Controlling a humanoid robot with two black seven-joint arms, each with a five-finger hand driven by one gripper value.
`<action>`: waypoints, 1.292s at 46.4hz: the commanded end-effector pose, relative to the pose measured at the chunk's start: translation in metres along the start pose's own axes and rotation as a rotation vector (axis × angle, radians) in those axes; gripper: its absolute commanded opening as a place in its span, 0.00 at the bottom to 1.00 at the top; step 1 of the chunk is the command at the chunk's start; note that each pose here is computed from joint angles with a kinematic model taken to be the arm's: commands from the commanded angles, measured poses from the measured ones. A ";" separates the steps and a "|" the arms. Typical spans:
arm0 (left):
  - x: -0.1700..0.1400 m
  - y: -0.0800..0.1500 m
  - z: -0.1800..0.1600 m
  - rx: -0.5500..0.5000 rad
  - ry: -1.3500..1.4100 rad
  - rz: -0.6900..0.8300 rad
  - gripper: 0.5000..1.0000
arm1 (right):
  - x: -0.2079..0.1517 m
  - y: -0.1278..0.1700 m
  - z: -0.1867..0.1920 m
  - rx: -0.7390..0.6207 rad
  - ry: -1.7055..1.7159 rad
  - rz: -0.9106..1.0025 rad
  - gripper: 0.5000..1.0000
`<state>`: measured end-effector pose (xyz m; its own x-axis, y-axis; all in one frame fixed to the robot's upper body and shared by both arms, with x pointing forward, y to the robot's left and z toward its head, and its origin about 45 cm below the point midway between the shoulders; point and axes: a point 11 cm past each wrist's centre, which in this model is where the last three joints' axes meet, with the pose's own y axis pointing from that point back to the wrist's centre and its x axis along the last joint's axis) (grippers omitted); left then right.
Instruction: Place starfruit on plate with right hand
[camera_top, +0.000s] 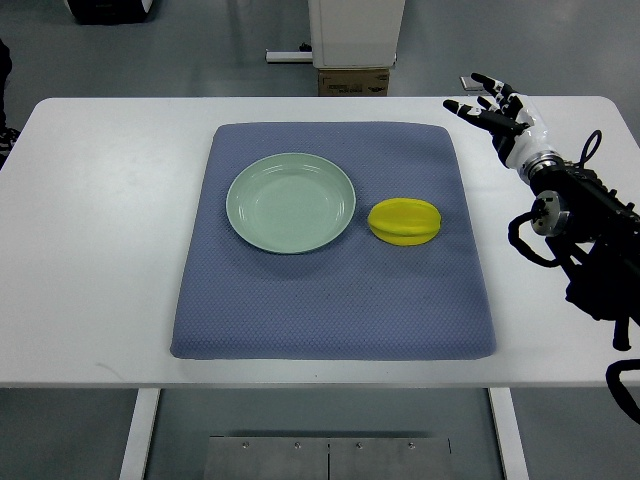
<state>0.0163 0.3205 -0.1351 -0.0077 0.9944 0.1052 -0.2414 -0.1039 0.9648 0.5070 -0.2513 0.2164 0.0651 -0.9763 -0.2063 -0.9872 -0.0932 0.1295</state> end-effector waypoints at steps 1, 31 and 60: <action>0.000 0.000 0.000 0.000 -0.001 0.000 1.00 | -0.001 0.000 -0.002 0.003 0.000 -0.002 1.00; 0.000 0.000 0.000 0.000 0.001 0.000 1.00 | 0.005 -0.001 -0.008 0.014 0.011 0.006 1.00; 0.000 0.000 0.000 0.000 -0.001 0.000 1.00 | -0.022 0.005 -0.018 0.025 0.061 -0.202 1.00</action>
<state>0.0162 0.3204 -0.1351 -0.0067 0.9945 0.1049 -0.2414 -0.1034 0.9649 0.5064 -0.2370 0.2362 0.2071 -0.9586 -0.1953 -0.9718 -0.2246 0.0720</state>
